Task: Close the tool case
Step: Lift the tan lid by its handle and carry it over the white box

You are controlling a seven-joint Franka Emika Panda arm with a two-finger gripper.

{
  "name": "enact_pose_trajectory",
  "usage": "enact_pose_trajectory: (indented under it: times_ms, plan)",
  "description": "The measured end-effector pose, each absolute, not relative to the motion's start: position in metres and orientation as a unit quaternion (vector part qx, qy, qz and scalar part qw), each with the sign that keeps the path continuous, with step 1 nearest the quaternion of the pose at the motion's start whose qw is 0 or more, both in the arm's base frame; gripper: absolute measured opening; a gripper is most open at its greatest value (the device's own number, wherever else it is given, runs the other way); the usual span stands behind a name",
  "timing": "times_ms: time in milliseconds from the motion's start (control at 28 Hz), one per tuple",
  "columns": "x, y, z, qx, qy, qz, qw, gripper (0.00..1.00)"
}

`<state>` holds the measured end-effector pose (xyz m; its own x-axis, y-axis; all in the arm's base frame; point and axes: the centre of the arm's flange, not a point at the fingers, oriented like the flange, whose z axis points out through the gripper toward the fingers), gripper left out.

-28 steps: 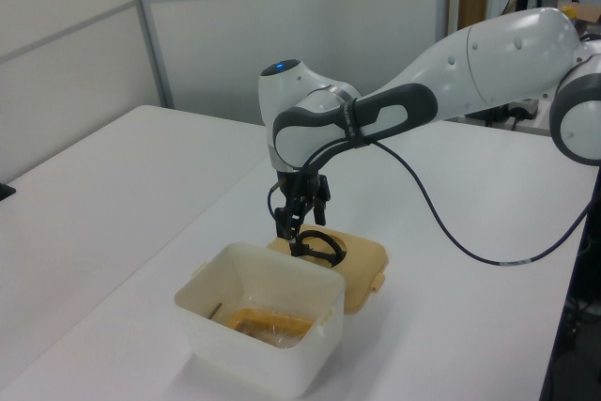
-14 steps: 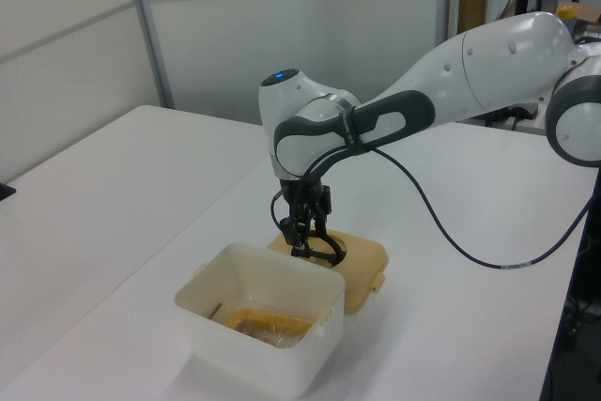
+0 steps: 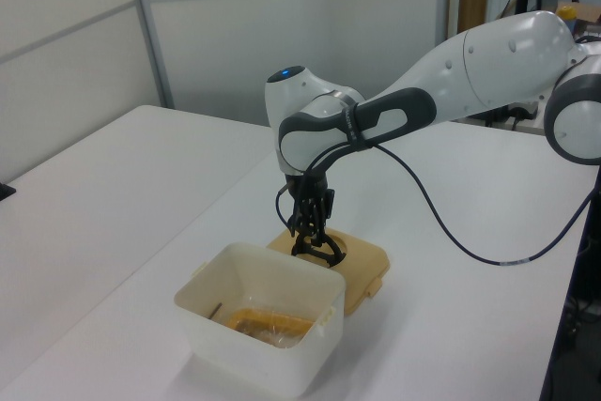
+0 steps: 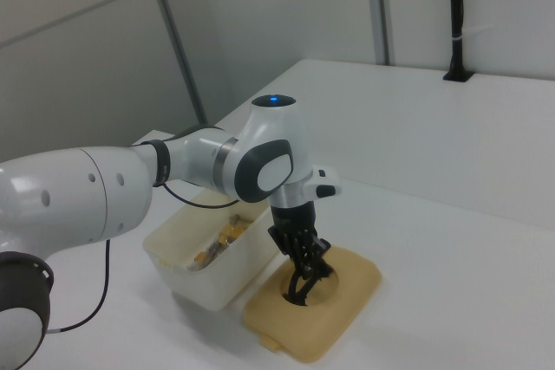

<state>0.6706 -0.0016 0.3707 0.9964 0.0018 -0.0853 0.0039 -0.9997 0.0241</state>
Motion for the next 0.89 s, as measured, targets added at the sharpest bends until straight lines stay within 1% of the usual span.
enact_pose_trajectory:
  times_ms: [143,393,571,893]
  plan:
    - [0.671,-0.015,0.375,0.999,-0.007,-0.039,0.012,0.11]
    - [0.670,-0.039,0.401,1.000,-0.009,-0.021,0.013,0.11]
    - [0.667,-0.046,0.434,1.000,-0.010,-0.015,0.013,0.11]
    - [0.662,-0.041,0.492,1.000,-0.015,-0.004,-0.001,0.11]
